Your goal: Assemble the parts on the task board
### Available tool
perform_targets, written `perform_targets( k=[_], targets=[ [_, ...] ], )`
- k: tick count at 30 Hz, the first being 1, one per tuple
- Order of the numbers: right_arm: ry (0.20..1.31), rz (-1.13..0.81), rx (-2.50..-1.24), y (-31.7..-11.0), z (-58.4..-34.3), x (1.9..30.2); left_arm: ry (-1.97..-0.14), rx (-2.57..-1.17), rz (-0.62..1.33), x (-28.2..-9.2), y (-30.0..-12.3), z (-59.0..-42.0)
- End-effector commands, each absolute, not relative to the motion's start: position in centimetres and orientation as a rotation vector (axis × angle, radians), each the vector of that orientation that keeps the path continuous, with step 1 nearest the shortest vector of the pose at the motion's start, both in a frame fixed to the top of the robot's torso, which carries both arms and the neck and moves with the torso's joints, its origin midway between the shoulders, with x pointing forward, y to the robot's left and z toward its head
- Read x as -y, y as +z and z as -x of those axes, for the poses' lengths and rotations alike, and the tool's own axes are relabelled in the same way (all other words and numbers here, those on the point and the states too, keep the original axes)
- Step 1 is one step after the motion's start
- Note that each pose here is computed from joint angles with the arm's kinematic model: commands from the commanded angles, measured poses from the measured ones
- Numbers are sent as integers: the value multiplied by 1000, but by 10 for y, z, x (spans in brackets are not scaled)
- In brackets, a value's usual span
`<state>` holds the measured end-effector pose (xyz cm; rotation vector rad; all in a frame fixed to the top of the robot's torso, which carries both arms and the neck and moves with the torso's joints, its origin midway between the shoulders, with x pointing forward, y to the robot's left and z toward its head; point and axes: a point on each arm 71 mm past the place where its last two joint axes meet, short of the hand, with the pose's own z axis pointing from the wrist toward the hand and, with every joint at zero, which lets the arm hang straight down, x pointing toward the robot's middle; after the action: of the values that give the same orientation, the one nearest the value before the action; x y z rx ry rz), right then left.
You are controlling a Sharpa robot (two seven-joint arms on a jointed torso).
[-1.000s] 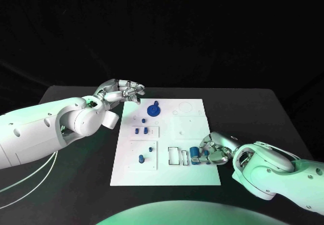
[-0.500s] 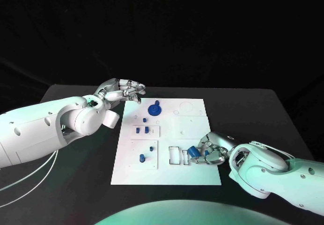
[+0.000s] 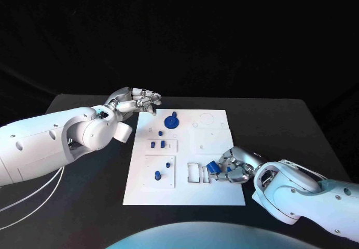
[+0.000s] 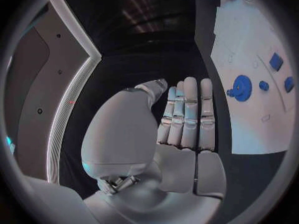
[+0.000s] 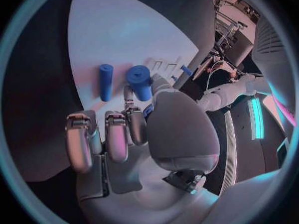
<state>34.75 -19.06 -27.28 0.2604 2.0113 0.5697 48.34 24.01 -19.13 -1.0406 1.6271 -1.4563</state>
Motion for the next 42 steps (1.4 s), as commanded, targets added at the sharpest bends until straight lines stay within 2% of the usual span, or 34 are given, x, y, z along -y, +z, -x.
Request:
perform_targets(
  k=[1,11,24,42],
  targets=[
    [604,-329,-1973,-265,-347,190,-1477,-1630,1038,-238,-191,-483],
    [644,-323,-1976,-253,-349,180,-1480,-1634,1036,-237,-191,-483],
    [698,-272,-2056,-260,-348,151,-1484,-1639,1035,-235,-191,-482],
    [671,-209,-2123,-270,-350,140,-1489,-1653,1036,-235,-191,-482]
  ],
)
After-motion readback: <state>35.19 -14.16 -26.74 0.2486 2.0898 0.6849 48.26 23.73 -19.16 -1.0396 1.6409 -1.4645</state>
